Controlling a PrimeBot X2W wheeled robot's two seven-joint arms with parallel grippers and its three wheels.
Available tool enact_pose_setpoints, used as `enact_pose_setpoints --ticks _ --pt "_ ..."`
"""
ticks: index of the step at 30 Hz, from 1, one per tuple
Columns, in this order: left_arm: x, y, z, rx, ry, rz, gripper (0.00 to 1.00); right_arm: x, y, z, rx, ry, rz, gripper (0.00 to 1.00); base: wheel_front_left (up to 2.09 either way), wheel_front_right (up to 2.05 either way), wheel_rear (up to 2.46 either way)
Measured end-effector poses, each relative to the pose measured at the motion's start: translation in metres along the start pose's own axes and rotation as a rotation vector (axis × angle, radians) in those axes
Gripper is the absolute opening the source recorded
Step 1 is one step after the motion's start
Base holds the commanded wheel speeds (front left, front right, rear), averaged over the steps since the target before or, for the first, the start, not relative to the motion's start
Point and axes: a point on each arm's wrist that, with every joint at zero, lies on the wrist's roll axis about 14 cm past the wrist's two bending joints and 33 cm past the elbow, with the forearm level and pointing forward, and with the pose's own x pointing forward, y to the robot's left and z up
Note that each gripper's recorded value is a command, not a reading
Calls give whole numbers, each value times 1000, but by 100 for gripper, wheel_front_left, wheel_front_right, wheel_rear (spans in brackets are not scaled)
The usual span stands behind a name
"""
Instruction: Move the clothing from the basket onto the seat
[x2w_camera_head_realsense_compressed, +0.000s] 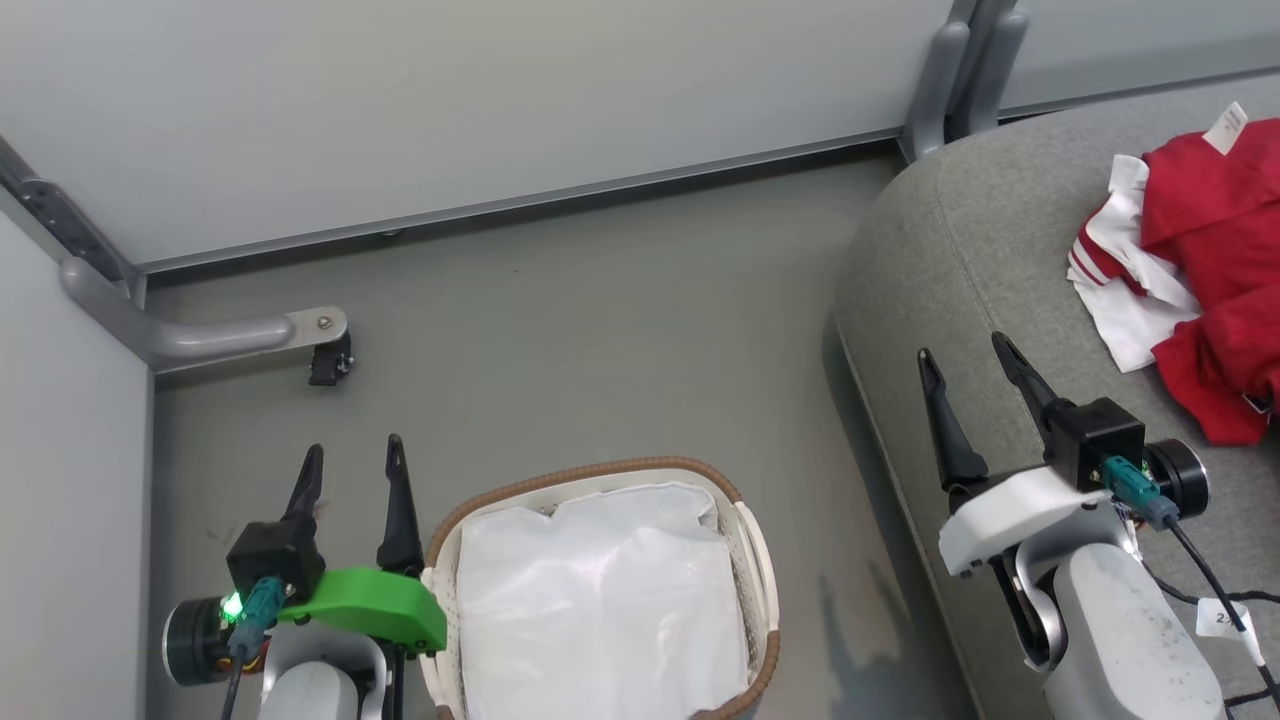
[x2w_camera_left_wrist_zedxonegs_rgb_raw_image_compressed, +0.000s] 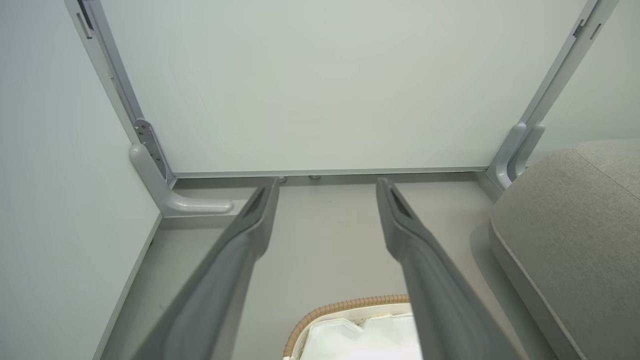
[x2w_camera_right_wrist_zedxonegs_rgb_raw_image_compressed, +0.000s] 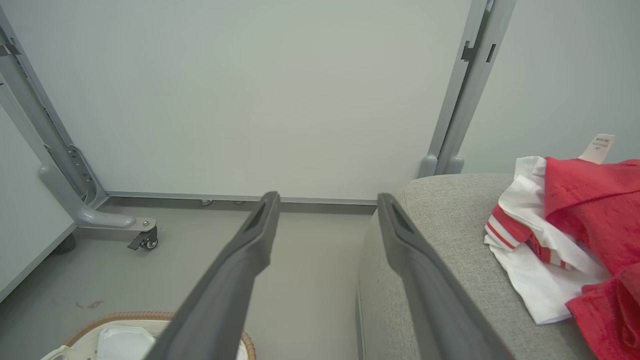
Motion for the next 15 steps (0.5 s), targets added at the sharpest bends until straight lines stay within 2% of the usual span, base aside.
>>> enact_pose_setpoints --ticks 6,15 --pt "-24 28 -7 -3 18 86 100 -12 3 -9 36 23 -14 100 0 0 0" --pt "-55 41 -20 -58 51 127 100 -32 12 -22 67 61 -3 100 0 0 0"
